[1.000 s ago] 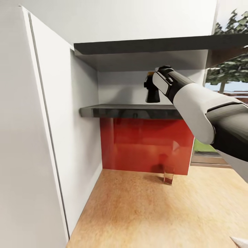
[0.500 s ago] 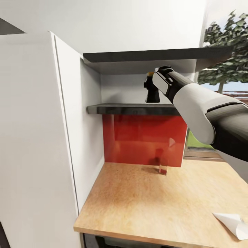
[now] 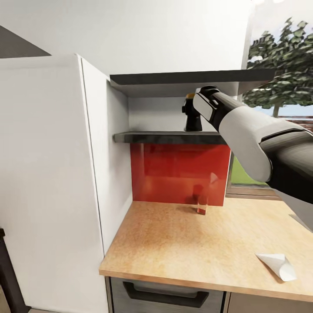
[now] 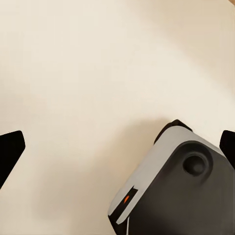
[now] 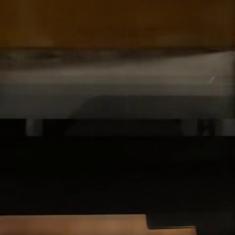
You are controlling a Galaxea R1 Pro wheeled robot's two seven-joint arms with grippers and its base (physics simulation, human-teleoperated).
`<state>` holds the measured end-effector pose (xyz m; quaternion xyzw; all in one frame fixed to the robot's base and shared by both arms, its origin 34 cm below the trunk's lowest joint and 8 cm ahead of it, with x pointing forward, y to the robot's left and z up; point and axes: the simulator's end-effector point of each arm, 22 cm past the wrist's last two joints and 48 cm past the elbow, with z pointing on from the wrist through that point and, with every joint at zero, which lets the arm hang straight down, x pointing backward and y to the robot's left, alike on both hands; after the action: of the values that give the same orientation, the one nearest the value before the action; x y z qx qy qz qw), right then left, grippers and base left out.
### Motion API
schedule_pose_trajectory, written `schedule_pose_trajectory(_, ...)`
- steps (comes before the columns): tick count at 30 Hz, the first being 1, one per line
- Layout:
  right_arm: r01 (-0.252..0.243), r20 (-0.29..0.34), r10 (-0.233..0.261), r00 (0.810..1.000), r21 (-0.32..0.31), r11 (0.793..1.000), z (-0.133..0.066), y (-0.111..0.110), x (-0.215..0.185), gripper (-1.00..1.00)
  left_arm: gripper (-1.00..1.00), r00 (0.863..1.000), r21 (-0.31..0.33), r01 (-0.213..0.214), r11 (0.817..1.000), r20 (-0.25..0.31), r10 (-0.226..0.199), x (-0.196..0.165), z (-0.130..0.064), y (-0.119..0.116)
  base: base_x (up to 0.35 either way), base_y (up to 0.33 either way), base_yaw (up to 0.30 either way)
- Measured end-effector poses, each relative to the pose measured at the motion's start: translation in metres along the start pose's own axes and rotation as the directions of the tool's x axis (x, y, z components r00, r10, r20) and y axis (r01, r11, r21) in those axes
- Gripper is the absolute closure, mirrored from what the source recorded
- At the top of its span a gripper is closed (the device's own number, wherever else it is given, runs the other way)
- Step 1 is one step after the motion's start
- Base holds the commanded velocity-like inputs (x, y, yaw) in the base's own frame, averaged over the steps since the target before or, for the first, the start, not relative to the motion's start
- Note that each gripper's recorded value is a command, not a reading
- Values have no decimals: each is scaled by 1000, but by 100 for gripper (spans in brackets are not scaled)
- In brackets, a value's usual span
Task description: Set up a coffee station on the kitchen countertop: keep the coffee maker on the countertop, move the bottle of coffee from the kitchen shelf to the counter next to the coffee maker, place a paper coffee filter on top of the coffee maker, put the saucer next to the coffee maker with the coffee cup on the saucer, and place the electric kettle next to the coffee maker.
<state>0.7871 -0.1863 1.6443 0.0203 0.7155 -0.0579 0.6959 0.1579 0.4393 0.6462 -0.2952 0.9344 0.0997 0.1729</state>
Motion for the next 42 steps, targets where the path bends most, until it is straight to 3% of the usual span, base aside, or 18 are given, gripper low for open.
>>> schedule_pose_trajectory(19,-5,17,5,1000,1,1000,-11,-4,-11,100,-100,1000,10,5,1000,14,-6,-5,1,-4,-9,0,0)
schedule_pose_trajectory(42,-3,1,3,1000,2,1000,-8,-4,-3,100,-100,1000,10,5,1000,13,-5,-4,1,-5,-294,-1,0)
